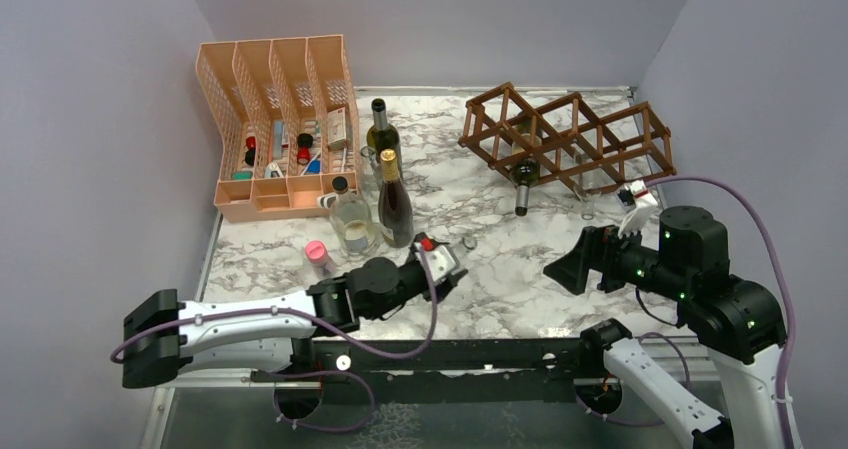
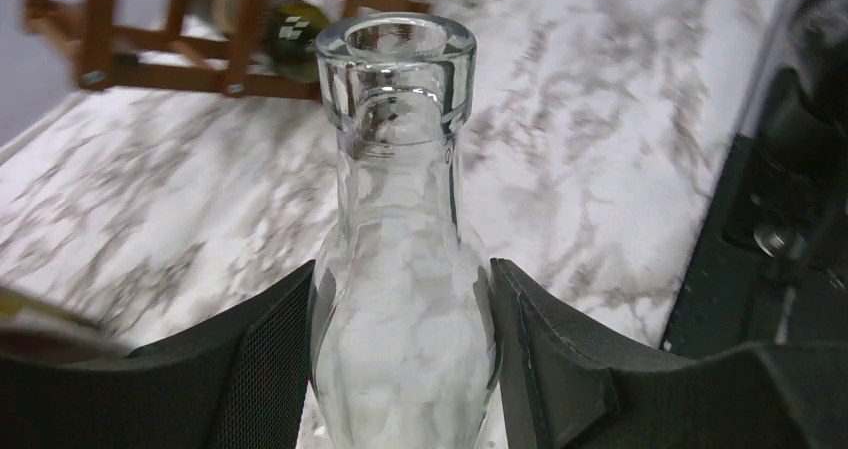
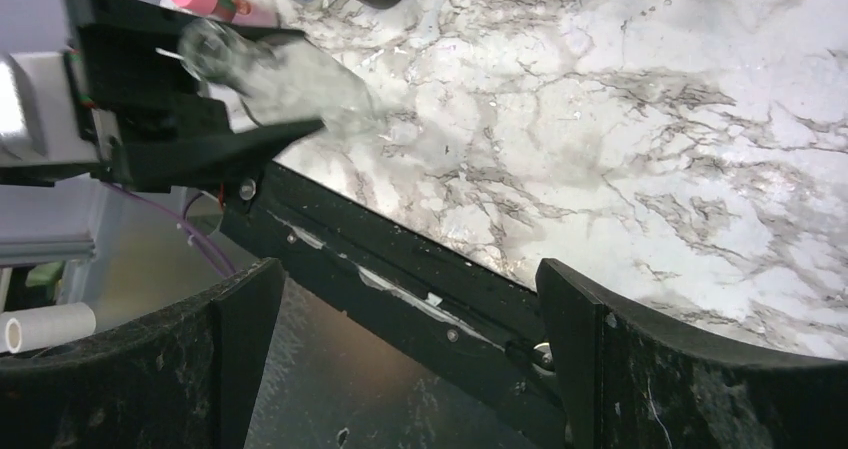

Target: Take the wine bottle off the wine rack

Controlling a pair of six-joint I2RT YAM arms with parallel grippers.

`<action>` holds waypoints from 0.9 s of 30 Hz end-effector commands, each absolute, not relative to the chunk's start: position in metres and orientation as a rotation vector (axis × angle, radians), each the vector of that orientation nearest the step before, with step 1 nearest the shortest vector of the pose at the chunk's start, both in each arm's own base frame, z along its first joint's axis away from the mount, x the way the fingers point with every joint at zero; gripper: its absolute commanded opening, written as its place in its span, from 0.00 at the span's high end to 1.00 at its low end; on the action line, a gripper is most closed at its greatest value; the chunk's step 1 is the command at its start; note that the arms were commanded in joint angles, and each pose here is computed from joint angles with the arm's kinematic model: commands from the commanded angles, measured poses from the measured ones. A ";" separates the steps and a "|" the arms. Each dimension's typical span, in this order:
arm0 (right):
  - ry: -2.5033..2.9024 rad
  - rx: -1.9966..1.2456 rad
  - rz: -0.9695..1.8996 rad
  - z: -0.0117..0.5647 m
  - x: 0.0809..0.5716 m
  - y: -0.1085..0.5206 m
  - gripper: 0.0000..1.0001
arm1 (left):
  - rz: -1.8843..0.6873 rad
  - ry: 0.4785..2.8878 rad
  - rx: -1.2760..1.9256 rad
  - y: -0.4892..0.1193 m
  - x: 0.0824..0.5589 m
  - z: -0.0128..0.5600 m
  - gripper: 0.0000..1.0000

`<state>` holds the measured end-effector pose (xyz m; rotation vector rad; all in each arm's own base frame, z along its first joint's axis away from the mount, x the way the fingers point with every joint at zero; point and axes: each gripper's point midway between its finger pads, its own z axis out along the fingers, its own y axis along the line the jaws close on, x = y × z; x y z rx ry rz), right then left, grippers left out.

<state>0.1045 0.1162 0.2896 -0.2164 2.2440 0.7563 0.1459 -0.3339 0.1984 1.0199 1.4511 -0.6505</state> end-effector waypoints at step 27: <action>2.226 -0.160 0.746 0.280 0.123 0.120 0.01 | -0.355 1.375 0.087 -0.157 0.247 0.215 0.92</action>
